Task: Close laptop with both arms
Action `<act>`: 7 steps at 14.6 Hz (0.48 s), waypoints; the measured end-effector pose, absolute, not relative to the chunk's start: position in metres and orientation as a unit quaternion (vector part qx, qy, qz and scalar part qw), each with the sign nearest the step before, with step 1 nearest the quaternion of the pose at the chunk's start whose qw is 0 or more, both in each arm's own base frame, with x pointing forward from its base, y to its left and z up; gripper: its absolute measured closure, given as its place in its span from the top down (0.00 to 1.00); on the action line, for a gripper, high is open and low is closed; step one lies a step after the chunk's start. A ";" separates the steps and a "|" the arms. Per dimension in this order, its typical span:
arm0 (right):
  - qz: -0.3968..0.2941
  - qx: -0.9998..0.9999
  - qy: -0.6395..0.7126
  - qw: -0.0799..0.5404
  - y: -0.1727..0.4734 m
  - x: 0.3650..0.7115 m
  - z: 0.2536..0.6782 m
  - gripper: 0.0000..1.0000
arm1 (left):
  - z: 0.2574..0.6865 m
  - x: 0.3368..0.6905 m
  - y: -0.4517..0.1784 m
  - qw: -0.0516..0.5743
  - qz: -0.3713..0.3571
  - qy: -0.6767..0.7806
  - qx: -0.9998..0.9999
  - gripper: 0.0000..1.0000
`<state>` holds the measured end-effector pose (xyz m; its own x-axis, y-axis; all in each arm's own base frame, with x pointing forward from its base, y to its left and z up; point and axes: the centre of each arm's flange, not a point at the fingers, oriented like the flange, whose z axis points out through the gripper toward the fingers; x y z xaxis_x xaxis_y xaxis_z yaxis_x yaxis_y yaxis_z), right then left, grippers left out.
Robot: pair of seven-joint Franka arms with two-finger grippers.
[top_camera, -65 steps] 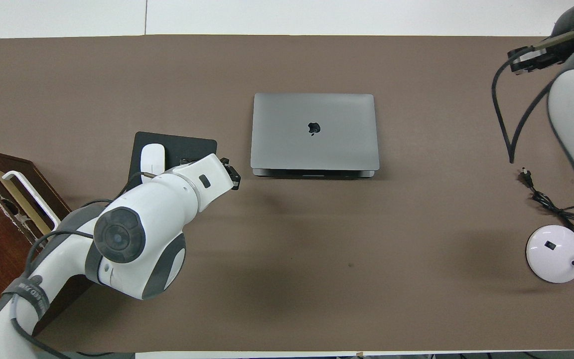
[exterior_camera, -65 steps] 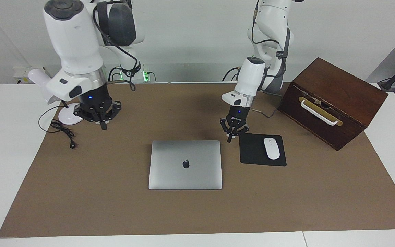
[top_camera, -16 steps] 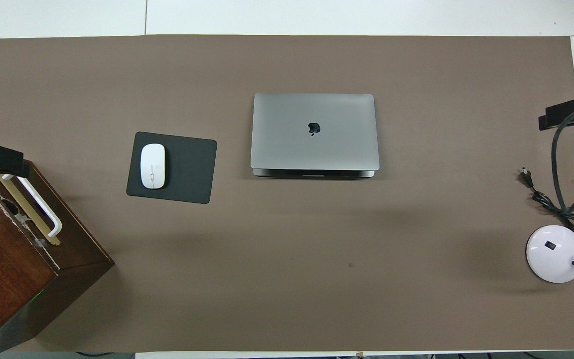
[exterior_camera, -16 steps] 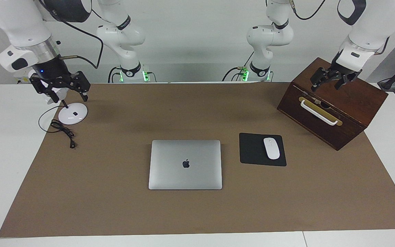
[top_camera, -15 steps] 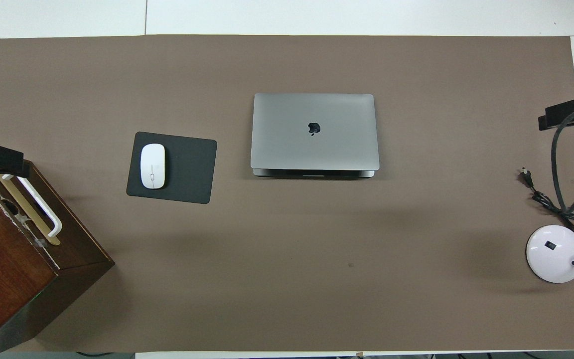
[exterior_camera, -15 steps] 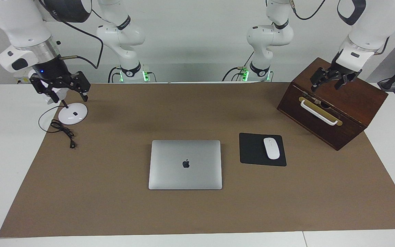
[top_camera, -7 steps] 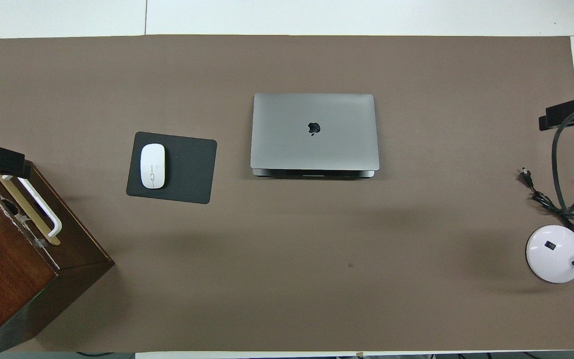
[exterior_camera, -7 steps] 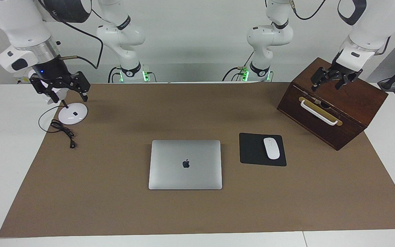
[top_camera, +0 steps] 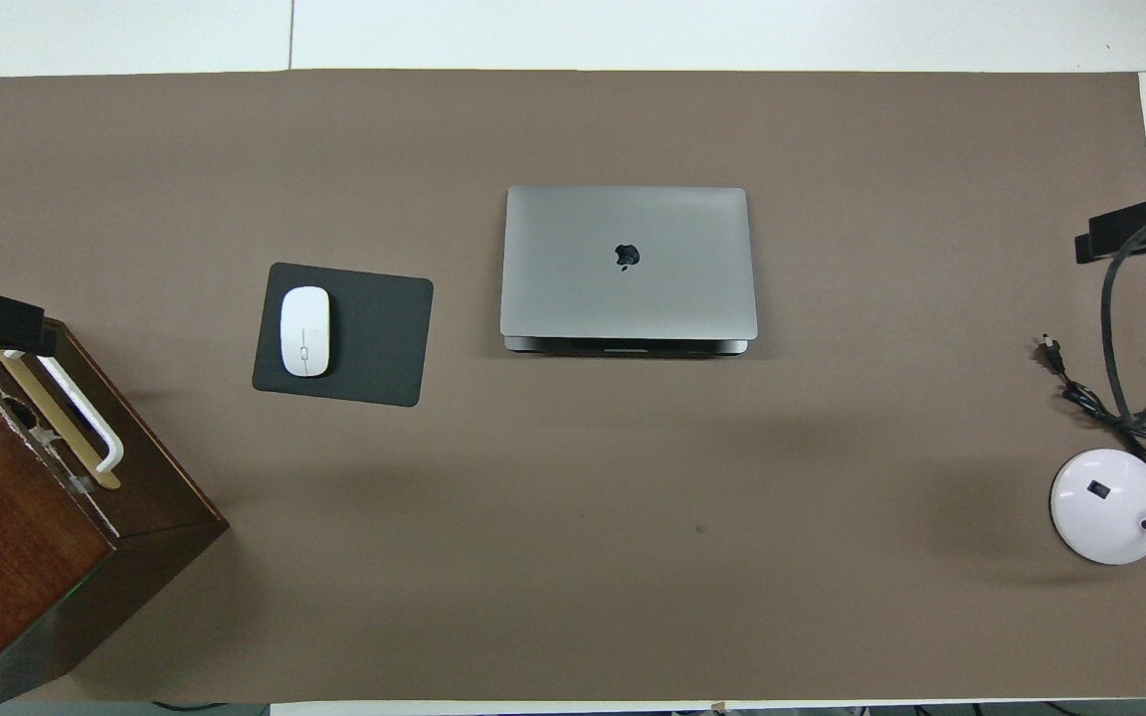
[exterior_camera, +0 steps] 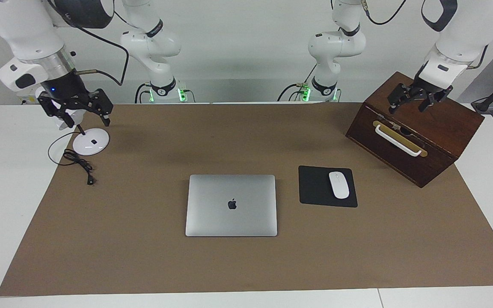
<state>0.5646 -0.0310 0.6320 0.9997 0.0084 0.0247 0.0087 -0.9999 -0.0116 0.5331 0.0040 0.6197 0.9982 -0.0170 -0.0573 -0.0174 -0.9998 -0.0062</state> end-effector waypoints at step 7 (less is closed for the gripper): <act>-0.011 -1.000 -0.003 0.006 -0.032 0.562 0.632 1.00 | 0.617 0.534 0.004 0.003 0.028 0.011 -1.000 1.00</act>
<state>0.5619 -0.0319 0.6316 0.9997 0.0066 0.0220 0.0068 -0.9999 -0.0113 0.5337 0.0038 0.6173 0.9981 -0.0227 -0.0565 -0.0230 -0.9997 -0.0049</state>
